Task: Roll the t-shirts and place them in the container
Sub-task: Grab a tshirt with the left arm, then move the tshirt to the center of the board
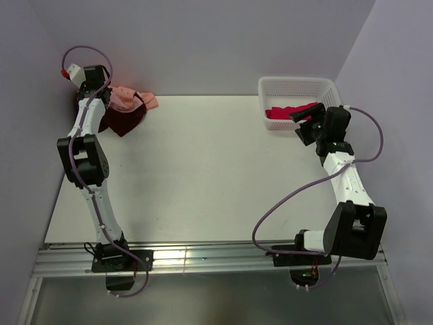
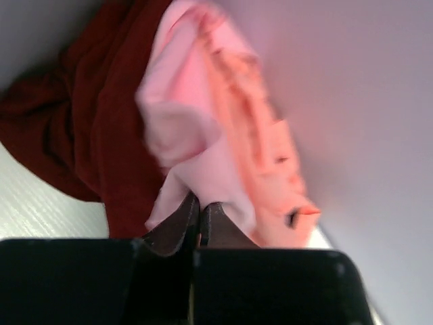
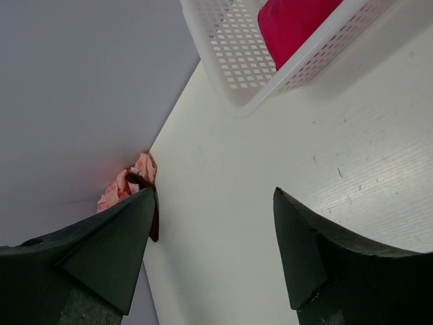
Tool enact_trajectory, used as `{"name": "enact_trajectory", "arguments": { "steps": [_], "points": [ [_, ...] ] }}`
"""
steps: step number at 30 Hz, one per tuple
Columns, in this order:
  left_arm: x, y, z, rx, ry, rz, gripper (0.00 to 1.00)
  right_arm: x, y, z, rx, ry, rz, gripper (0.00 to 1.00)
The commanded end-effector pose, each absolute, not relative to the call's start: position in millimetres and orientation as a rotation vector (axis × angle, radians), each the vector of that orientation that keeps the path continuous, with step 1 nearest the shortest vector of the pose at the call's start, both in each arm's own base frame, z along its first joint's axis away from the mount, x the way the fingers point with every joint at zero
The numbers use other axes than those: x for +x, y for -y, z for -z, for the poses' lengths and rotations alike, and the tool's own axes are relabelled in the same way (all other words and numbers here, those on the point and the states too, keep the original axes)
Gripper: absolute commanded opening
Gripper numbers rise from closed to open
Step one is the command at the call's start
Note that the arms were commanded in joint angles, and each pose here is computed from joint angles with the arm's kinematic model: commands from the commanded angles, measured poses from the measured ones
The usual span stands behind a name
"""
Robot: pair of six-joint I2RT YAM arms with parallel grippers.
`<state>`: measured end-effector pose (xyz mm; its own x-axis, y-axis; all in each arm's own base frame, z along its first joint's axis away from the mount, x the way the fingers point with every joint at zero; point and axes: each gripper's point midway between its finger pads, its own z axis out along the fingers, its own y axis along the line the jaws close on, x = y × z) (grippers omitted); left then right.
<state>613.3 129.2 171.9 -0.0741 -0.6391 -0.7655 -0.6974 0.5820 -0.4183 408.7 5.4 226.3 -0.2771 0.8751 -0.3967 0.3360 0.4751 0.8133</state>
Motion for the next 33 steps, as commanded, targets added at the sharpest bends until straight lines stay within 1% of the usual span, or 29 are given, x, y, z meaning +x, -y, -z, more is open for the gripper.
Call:
{"name": "enact_trajectory", "arguments": {
  "steps": [1,2,4,5,7,8,9,10,11,13,14,15,17,19,20,22,25,28,29,31,33],
  "points": [
    [601,-117,-352,-0.993,-1.432,0.062,0.0,405,-13,-245,0.936,-1.807,-0.776,0.77],
    [592,-108,-392,-0.957,-1.365,0.107,0.0,404,-12,-249,0.922,-1.809,-0.767,0.77],
    [583,-100,-444,-0.905,-1.269,0.174,0.0,400,-14,-253,0.915,-1.809,-0.754,0.77],
    [570,-91,-490,-0.855,-1.194,0.224,0.0,398,-14,-255,0.916,-1.805,-0.753,0.77],
    [552,-73,-541,-0.751,-1.122,0.257,0.0,391,-15,-261,0.903,-1.787,-0.759,0.77],
    [526,-54,-578,-0.698,-1.063,0.289,0.0,388,-17,-266,0.893,-1.776,-0.768,0.77],
    [509,-54,-596,-0.691,-1.02,0.256,0.0,386,-18,-268,0.886,-1.771,-0.773,0.77],
    [492,-27,-619,-0.653,-0.971,0.302,0.0,384,-20,-267,0.878,-1.775,-0.773,0.77],
    [463,-18,-639,-0.626,-0.929,0.31,0.0,382,-21,-266,0.872,-1.779,-0.772,0.77],
    [427,-4,-666,-0.586,-0.847,0.307,0.0,376,-26,-267,0.852,-1.788,-0.778,0.77],
    [402,15,-675,-0.559,-0.834,0.353,0.0,372,-30,-267,0.831,-1.797,-0.78,0.77],
    [390,24,-678,-0.537,-0.834,0.355,0.0,369,-33,-266,0.817,-1.803,-0.782,0.77],
    [359,48,-683,-0.497,-0.843,0.445,0.0,362,-41,-269,0.768,-1.808,-0.789,0.77],
    [343,62,-679,-0.494,-0.864,0.546,0.0,356,-50,-272,0.712,-1.818,-0.819,0.77],
    [329,76,-673,-0.433,-0.899,0.614,0.0,351,-55,-276,0.677,-1.815,-0.825,0.77],
    [316,95,-665,-0.387,-0.933,0.728,0.0,343,-63,-277,0.634,-1.83,-0.838,0.77],
    [293,152,-639,-0.25,-1.044,0.94,0.0,327,-71,-276,0.577,-1.838,-0.841,0.77],
    [283,187,-601,-0.203,-1.172,1.024,0.0,311,-74,-273,0.544,-1.84,-0.841,0.77],
    [271,205,-583,-0.173,-1.219,1.07,0.0,302,-76,-275,0.519,-1.837,-0.848,0.77],
    [254,222,-564,-0.158,-1.271,1.127,0.0,292,-82,-262,0.491,-1.856,-0.873,0.77],
    [238,223,-543,-0.162,-1.311,1.167,0.0,281,-91,-259,0.439,-1.851,-0.921,0.75]
  ]
}}
